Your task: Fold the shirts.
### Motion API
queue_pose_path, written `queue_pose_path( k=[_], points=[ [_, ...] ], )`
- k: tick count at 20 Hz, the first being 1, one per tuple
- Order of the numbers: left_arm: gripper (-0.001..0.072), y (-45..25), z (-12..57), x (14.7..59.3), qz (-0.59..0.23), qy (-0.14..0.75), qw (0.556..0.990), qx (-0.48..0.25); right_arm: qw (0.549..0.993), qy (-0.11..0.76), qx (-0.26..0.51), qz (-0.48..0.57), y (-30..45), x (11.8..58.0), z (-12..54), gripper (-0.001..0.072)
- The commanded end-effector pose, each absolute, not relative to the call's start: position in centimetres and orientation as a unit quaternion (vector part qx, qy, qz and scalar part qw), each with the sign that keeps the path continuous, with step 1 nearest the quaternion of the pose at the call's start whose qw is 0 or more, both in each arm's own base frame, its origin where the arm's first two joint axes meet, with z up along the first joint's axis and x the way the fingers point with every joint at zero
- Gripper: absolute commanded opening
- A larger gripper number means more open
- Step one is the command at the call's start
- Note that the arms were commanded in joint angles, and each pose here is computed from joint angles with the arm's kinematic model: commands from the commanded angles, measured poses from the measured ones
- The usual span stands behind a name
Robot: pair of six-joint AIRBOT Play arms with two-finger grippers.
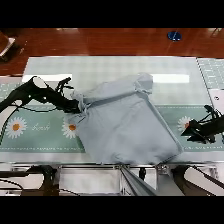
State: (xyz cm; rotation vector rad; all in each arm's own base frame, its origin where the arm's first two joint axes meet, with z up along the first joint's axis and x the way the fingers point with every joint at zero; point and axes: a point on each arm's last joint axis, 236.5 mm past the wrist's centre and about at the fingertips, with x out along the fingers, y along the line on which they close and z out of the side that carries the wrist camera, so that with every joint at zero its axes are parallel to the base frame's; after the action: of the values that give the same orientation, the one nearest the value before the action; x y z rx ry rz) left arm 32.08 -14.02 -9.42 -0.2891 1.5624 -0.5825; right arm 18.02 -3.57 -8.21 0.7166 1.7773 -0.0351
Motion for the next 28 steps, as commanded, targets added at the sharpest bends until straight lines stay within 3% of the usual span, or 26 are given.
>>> queue_pose_path(
  k=[1,6,9,11,12,13,16,20,25,28],
  points=[
    [0.0027,-14.2,-9.7,31.9,-0.261,0.694,0.659,-0.125,0.55,0.787,0.281,0.019,-1.8,17.4,-9.1,0.0409],
    [0.0027,-14.1,-9.7,32.1,-0.26,0.692,0.662,-0.125,0.513,0.822,0.242,0.054,0.4,16.8,-10.6,0.0409],
    [0.0027,-14.1,-9.7,32.1,-0.259,0.692,0.662,-0.125,0.515,0.823,0.224,0.079,1.7,17.1,-10.8,0.0387],
    [0.0027,-14.1,-9.7,32.1,-0.259,0.691,0.663,-0.125,0.517,0.822,0.222,0.09,2.4,17.3,-10.6,0.02],
    [0.0027,-14.1,-9.7,32.2,-0.258,0.691,0.664,-0.125,0.521,0.818,0.221,0.101,2.8,17.7,-10.5,0.0057],
    [0.0027,-14.1,-9.7,32.2,-0.257,0.69,0.664,-0.126,0.528,0.812,0.223,0.108,3.0,18.2,-10.3,0.0017],
    [0.0027,-14.1,-9.7,32.2,-0.257,0.69,0.664,-0.127,0.56,0.793,0.212,0.112,2.2,20.8,-9.3,0.0016],
    [0.0027,-13.9,-8.9,32.5,-0.254,0.683,0.673,-0.129,0.641,0.736,0.191,0.103,0.3,27.5,-6.0,0.0016],
    [0.0027,-11.6,-4.2,34.1,-0.212,0.622,0.737,-0.157,0.743,0.622,0.223,0.102,-1.0,40.3,-0.6,0.0015],
    [0.0027,-12.9,-3.1,31.5,-0.202,0.588,0.758,-0.2,0.775,0.571,0.248,0.11,-1.6,47.4,2.3,0.0016]
  ],
)
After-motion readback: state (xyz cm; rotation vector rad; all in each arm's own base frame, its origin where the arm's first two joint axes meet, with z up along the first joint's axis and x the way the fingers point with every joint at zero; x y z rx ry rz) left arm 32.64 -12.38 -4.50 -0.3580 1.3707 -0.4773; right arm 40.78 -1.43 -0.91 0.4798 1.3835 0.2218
